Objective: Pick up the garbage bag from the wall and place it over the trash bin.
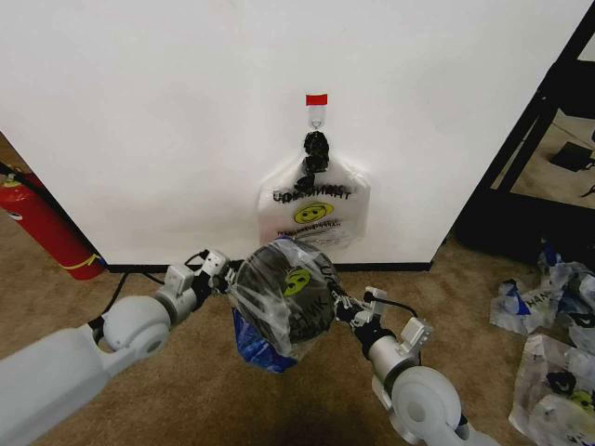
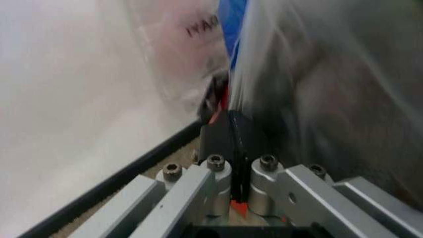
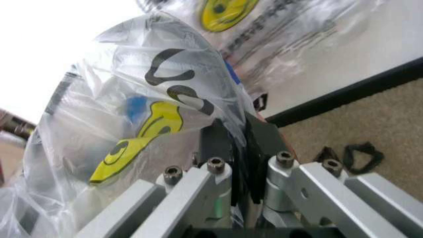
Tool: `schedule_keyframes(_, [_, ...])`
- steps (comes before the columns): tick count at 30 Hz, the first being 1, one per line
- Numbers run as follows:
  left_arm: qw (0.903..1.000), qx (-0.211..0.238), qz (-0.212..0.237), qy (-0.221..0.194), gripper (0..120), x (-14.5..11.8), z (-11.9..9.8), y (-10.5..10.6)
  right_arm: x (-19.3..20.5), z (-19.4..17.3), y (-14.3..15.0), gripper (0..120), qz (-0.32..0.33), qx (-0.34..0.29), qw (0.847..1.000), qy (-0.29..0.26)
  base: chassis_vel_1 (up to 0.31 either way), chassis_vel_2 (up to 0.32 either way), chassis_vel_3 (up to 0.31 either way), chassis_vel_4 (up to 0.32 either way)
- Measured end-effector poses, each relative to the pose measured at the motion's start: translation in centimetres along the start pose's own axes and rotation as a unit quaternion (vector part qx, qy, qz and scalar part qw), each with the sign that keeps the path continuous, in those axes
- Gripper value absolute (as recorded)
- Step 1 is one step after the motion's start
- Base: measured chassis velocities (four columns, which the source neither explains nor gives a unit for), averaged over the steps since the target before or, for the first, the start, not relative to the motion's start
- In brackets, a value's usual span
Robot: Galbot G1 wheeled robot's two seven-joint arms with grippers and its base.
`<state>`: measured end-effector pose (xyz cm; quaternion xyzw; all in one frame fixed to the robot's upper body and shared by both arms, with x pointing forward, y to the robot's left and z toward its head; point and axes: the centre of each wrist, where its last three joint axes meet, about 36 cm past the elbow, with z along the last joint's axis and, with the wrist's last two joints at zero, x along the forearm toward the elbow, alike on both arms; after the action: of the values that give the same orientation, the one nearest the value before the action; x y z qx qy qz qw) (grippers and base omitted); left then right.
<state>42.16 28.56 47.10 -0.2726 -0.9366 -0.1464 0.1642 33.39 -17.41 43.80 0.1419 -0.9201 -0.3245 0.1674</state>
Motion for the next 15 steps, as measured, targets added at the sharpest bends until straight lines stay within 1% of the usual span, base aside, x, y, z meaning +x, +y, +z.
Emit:
schedule_keyframes(3, [0.9999,0.003,-0.016,-0.001,0,0.0,0.0,-0.4,-0.1,0.0,0.0,1,0.015,0.001,1.0,0.003,0.0,0.0,0.0,0.0])
schedule_keyframes(4, [0.9997,0.003,-0.025,-0.004,2,0.0,-0.3,-0.3,-0.1,0.0,0.0,1,0.02,0.002,1.0,0.006,0.0,0.0,0.0,0.0])
schedule_keyframes(5, [0.9995,0.004,-0.032,-0.006,6,0.1,-0.6,-0.2,-0.2,0.1,0.0,1,0.023,0.004,1.0,0.007,0.0,0.0,0.0,0.0])
schedule_keyframes(6, [0.9995,0.004,-0.032,-0.006,6,0.1,-0.6,-0.2,-0.2,0.1,0.0,1,0.023,0.004,1.0,0.007,0.0,0.0,0.0,0.0])
schedule_keyframes(7, [0.999,0.004,-0.044,-0.008,11,0.2,-1.3,0.1,-0.4,0.3,-0.1,1,0.028,0.005,1.0,0.009,0.0,0.0,0.0,0.0])
schedule_keyframes(8, [0.9989,0.004,-0.046,-0.009,11,0.2,-1.4,0.1,-0.4,0.3,-0.1,1,0.028,0.005,1.0,0.01,0.0,0.0,0.0,0.0])
schedule_keyframes(9, [0.9983,0.003,-0.056,-0.011,16,0.3,-1.9,0.4,-0.6,0.4,-0.1,1,0.031,0.006,0.999,0.011,0.0,0.0,0.0,0.0])
schedule_keyframes(10, [0.9977,0.0,-0.067,-0.011,25,0.5,-2.6,0.8,-0.8,0.6,-0.1,1,0.035,0.005,0.999,0.012,0.0,0.0,0.0,0.0])
schedule_keyframes(13, [0.9971,-0.004,-0.075,-0.014,31,0.6,-2.9,0.9,-1.1,0.7,-0.1,1,0.038,0.004,0.999,0.012,0.0,0.0,0.0,0.0])
schedule_keyframes(14, [0.9956,-0.012,-0.091,-0.019,38,0.8,-3.1,1.0,-1.4,0.8,-0.3,1,0.044,0.003,0.999,0.012,0.0,0.0,0.0,0.0])
schedule_keyframes(15, [0.9956,-0.012,-0.091,-0.019,38,0.8,-3.1,1.0,-1.4,0.8,-0.3,1,0.044,0.003,0.999,0.012,0.0,0.0,0.0,0.0])
